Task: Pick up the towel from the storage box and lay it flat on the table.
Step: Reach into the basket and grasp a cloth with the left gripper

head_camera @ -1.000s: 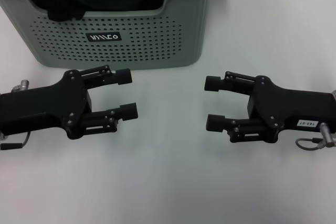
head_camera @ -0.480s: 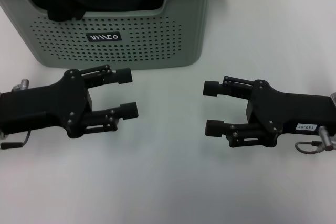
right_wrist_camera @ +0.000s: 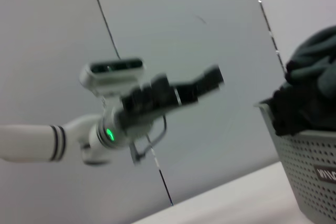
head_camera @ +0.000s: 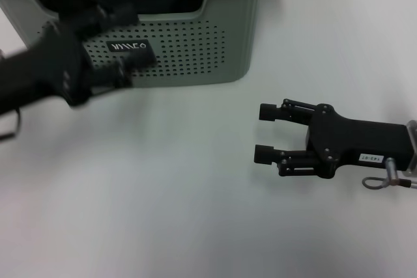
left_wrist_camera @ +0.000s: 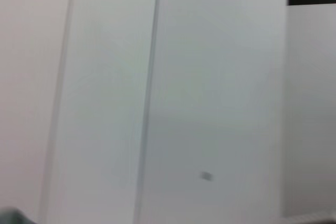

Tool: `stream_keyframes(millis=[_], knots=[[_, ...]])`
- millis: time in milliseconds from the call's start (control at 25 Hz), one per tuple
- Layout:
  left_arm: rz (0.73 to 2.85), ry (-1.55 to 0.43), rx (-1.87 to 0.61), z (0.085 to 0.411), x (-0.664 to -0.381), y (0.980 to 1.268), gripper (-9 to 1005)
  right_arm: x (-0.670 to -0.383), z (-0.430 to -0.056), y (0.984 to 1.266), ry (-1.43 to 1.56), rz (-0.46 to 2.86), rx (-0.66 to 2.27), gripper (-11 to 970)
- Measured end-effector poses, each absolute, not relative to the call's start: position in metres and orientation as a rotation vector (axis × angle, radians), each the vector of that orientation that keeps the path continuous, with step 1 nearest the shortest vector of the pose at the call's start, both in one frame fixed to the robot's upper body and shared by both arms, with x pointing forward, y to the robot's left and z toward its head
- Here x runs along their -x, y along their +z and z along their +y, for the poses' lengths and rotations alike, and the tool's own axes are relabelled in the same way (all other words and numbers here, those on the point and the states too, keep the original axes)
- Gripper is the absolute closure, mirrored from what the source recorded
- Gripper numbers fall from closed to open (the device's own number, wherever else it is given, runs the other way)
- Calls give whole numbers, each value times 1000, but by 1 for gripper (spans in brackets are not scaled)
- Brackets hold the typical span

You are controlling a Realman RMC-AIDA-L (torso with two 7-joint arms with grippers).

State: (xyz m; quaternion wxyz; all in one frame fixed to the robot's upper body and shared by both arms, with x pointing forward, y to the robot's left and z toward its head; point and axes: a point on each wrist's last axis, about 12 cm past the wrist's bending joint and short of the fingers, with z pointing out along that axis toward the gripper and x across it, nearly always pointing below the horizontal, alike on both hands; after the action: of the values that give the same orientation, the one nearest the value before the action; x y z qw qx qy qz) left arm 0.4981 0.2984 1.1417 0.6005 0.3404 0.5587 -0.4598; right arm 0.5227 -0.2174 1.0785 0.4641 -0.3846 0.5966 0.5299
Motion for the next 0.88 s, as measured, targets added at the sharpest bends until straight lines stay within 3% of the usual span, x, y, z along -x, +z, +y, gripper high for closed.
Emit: stream_keyframes(millis=[360,640,880], knots=[[1468,-821,-685,312,-536,1196,285,-516,-217,1069,1291,1506,918,101],[1558,-750,-737,290,-554,1197,293,-506,-222,1060,1290,1533,874,101],[1656,-539,-777,271,-564,1198,299,-503,-220,1057,1296,1538,863,101]])
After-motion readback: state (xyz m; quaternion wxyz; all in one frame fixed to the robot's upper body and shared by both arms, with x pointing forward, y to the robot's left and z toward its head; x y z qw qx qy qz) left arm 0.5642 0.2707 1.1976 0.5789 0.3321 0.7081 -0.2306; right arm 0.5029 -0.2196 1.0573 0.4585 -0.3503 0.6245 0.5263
